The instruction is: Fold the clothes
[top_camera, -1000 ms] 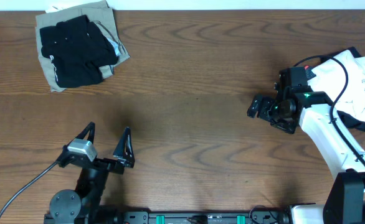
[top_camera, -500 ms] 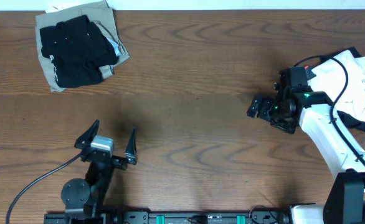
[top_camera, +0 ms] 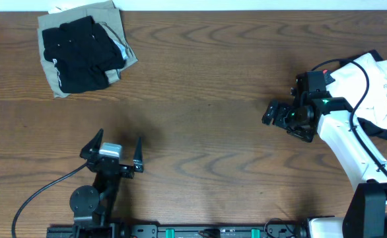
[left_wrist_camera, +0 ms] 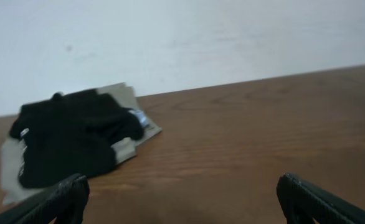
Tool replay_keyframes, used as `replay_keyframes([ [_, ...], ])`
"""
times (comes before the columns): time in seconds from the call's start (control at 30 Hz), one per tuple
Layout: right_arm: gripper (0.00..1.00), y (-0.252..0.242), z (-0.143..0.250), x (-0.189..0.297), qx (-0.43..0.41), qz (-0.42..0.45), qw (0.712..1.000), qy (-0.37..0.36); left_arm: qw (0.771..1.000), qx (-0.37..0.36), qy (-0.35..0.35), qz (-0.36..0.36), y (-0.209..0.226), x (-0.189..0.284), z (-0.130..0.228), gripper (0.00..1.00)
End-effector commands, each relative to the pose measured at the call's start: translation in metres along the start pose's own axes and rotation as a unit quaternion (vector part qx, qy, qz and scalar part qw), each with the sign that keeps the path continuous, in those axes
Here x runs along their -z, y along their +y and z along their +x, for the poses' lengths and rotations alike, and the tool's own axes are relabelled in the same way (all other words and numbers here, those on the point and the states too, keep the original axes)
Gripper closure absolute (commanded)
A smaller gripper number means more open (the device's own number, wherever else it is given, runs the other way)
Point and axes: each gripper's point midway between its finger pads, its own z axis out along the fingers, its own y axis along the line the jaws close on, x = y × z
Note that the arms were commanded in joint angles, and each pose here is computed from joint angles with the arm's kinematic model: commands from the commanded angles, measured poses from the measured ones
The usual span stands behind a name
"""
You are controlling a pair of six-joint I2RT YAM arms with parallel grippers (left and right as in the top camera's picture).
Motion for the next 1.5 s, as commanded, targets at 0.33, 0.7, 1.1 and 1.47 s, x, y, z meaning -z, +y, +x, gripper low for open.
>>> replay_keyframes([
  [0.33, 0.01, 0.000, -0.007, 0.006, 0.001, -0.002, 1.000, -0.013, 0.998, 0.034, -0.013, -0.047, 0.017, -0.004, 0.012, 0.02],
  [0.7, 0.01, 0.001, -0.006, 0.006, 0.002, -0.002, 1.000, -0.013, 0.994, 0.044, 0.036, -0.096, 0.037, 0.000, 0.037, 0.02],
  [1.1, 0.01, 0.001, -0.007, 0.006, 0.002, -0.002, 1.000, -0.013, 0.995, 0.042, 0.036, -0.078, 0.028, -0.002, 0.037, 0.02],
  [1.47, 0.01, 0.001, -0.006, 0.006, 0.002, -0.002, 1.000, -0.013, 0.995, 0.042, 0.037, -0.078, 0.028, -0.002, 0.037, 0.02],
])
